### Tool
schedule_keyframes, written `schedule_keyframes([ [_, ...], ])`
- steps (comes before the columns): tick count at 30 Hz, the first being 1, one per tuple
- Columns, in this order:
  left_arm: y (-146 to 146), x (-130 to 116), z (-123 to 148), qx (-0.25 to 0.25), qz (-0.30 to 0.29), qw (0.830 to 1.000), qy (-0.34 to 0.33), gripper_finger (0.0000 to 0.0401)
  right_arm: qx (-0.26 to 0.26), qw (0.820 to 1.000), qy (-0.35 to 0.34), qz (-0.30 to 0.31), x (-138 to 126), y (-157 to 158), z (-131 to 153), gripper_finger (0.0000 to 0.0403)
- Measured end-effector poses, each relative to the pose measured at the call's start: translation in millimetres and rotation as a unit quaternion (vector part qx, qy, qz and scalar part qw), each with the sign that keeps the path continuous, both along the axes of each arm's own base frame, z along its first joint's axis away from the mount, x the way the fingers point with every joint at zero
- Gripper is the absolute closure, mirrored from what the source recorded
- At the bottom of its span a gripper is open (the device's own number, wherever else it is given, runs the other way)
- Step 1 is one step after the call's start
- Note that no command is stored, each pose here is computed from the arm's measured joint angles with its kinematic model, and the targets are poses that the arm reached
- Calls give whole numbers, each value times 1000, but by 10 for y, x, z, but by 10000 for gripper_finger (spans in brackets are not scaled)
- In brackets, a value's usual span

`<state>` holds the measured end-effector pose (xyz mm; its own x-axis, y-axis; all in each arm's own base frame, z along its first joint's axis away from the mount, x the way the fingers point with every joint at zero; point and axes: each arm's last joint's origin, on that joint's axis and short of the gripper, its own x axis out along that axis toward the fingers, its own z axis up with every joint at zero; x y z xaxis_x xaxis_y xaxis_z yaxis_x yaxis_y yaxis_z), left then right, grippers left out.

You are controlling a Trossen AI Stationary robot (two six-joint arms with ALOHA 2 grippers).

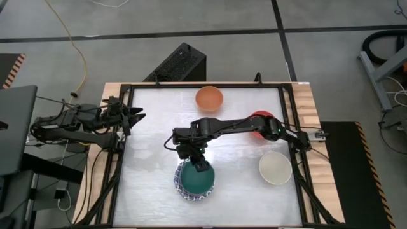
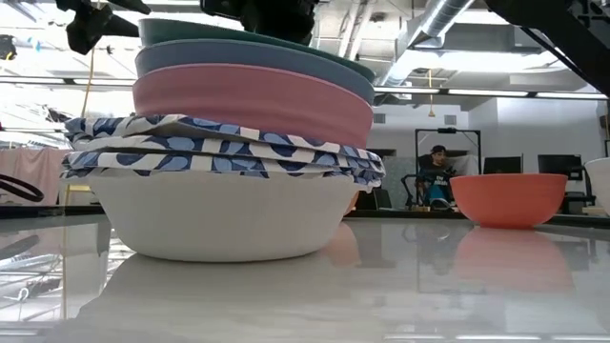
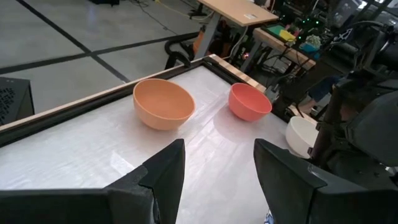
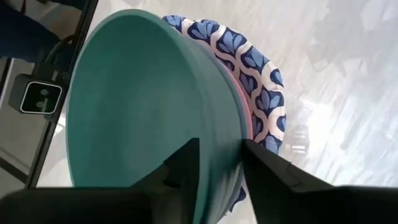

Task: Nest bowls inside each other
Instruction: Stack the green bowl into the blue bowl, then stack the yellow bowl into the green bowl

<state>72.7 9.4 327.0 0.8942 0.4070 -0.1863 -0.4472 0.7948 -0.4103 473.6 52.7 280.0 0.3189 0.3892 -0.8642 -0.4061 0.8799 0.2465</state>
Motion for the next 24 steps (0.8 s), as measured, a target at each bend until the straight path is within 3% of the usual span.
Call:
schedule_keyframes([
  [9,0,-1,-8,0,0,1000,4,221,-1,1000,1,-2,0,-1,0,201],
  [18,1,-1,-9,3,0,1000,7,221,-14,1000,11,-25,-50,-126,68,199],
  [24,-13,5,-10,-6,-24,1000,5,221,-25,996,-17,-87,-179,-456,379,199],
])
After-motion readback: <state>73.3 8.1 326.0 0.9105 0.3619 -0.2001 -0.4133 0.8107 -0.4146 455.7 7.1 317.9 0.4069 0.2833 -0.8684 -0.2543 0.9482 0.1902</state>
